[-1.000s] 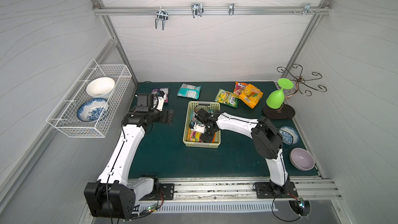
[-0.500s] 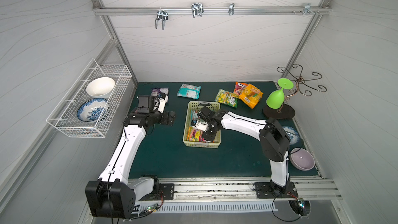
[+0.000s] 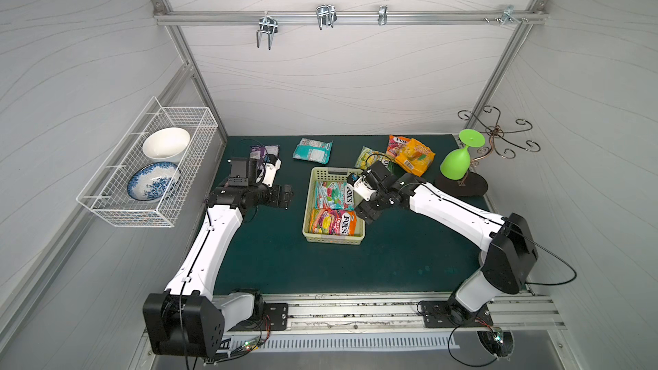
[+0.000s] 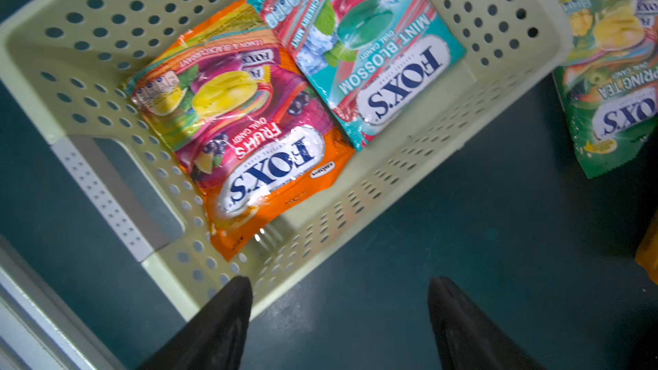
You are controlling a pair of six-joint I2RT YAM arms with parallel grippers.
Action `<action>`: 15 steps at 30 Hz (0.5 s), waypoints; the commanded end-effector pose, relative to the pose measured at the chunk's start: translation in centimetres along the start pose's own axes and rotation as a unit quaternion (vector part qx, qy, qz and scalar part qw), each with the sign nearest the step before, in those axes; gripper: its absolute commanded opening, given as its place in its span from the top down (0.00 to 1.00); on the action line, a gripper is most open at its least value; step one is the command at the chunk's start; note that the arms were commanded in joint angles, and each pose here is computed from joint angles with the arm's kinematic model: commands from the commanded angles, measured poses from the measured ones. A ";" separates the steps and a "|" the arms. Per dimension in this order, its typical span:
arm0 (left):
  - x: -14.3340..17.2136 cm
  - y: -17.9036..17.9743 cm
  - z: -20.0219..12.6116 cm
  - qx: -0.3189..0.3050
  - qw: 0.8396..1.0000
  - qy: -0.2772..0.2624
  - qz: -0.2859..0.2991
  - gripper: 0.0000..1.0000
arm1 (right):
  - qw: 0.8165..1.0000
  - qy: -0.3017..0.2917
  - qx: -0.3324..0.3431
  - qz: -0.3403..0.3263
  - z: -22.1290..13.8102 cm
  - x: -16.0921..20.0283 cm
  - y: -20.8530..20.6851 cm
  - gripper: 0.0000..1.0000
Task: Put the candies in the basket
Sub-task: Place the candy in the basket, then pick up the candy at the center of the board.
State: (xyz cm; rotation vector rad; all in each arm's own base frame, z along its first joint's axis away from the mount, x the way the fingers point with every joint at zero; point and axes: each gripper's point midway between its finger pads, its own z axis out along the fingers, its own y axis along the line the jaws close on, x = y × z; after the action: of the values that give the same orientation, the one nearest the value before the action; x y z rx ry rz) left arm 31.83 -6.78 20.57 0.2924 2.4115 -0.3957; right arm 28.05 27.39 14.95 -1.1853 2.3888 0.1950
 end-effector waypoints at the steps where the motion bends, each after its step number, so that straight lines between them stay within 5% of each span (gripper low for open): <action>1: -0.9 -0.8 0.1 0.025 1.000 -0.015 0.006 0.01 | 0.998 -0.024 0.032 0.044 -1.8 0.2 -2.3 0.13; 15: -1.0 -3.1 -0.7 0.088 0.996 -0.019 0.018 0.02 | 0.992 -0.033 0.096 0.069 -2.5 1.2 -7.7 0.01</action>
State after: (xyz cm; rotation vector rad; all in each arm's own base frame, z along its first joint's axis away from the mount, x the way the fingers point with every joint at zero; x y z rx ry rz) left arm 31.24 -8.72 21.21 0.3557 2.3782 -0.5413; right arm 31.75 21.33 16.66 -0.9173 2.4065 0.0858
